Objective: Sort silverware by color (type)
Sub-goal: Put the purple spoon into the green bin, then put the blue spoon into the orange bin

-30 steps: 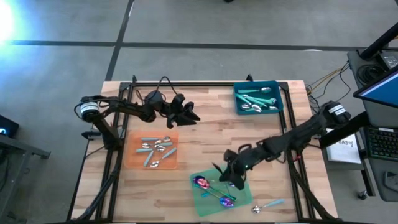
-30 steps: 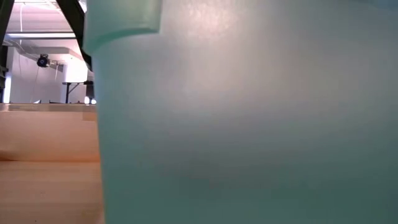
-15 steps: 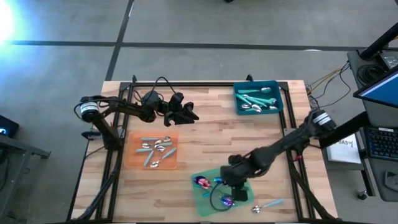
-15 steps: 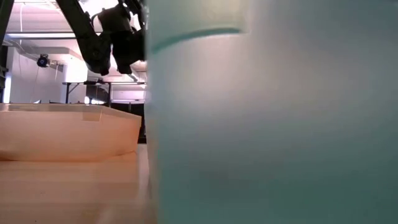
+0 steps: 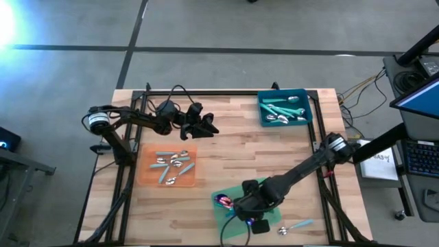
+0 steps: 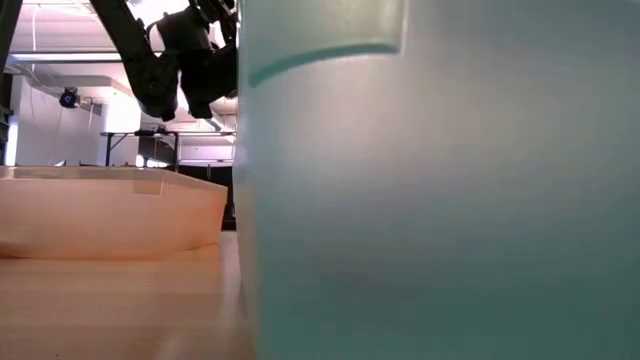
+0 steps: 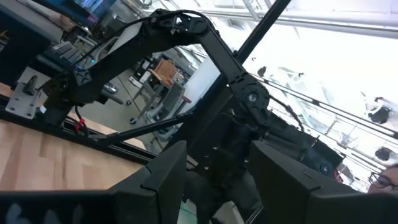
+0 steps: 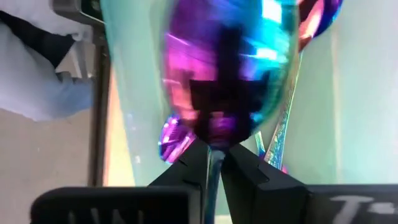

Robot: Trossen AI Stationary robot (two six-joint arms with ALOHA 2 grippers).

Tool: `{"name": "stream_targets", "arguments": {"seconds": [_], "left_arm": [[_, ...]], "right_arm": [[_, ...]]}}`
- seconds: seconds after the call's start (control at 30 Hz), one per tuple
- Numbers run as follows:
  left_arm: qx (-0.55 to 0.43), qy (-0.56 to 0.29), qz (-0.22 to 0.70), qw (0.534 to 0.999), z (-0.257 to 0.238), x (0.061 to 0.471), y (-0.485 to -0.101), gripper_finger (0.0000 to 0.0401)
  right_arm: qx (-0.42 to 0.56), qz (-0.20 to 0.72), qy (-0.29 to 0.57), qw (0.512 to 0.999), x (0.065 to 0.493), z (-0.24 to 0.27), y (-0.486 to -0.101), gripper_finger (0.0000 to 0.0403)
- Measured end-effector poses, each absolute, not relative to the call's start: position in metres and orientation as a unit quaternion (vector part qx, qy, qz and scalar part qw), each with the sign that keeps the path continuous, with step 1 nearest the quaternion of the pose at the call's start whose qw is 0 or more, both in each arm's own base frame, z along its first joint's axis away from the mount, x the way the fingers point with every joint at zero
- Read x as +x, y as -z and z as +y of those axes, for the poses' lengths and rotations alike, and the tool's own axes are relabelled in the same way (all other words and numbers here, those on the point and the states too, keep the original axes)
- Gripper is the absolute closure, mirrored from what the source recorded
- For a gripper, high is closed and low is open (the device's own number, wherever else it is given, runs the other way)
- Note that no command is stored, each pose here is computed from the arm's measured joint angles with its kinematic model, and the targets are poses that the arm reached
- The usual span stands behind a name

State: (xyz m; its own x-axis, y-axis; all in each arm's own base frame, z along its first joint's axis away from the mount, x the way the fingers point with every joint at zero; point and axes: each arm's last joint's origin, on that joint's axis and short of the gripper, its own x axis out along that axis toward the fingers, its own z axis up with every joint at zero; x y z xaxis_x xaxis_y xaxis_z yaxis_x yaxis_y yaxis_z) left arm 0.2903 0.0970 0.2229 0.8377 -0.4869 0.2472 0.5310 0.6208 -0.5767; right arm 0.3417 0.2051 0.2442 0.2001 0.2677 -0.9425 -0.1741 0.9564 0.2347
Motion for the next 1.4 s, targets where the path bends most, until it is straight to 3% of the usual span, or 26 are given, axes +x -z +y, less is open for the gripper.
{"name": "stream_targets", "arguments": {"seconds": [0.3, 0.5, 0.63, 1.03, 1.4], "left_arm": [[-0.329, 0.287, -0.032, 0.899, 0.097, 0.29, -0.223, 0.0239], [-0.329, 0.306, -0.018, 0.893, 0.096, 0.289, -0.223, 0.0239], [-0.328, 0.306, -0.017, 0.893, 0.095, 0.289, -0.223, 0.0239], [-0.327, 0.313, -0.013, 0.892, 0.095, 0.289, -0.223, 0.0239], [-0.32, 0.318, -0.015, 0.892, 0.091, 0.29, -0.223, 0.0239]], "right_arm": [[0.051, 0.599, -0.156, 0.783, 0.344, 0.208, -0.264, 0.0324], [0.136, 0.716, -0.06, 0.682, 0.319, 0.202, -0.265, 0.0314], [0.13, 0.758, -0.013, 0.639, 0.296, 0.215, -0.262, 0.0323], [0.13, 0.754, -0.031, 0.643, 0.242, 0.287, -0.232, 0.0309], [0.062, 0.775, -0.048, 0.627, 0.219, 0.289, -0.205, 0.0289]]}}
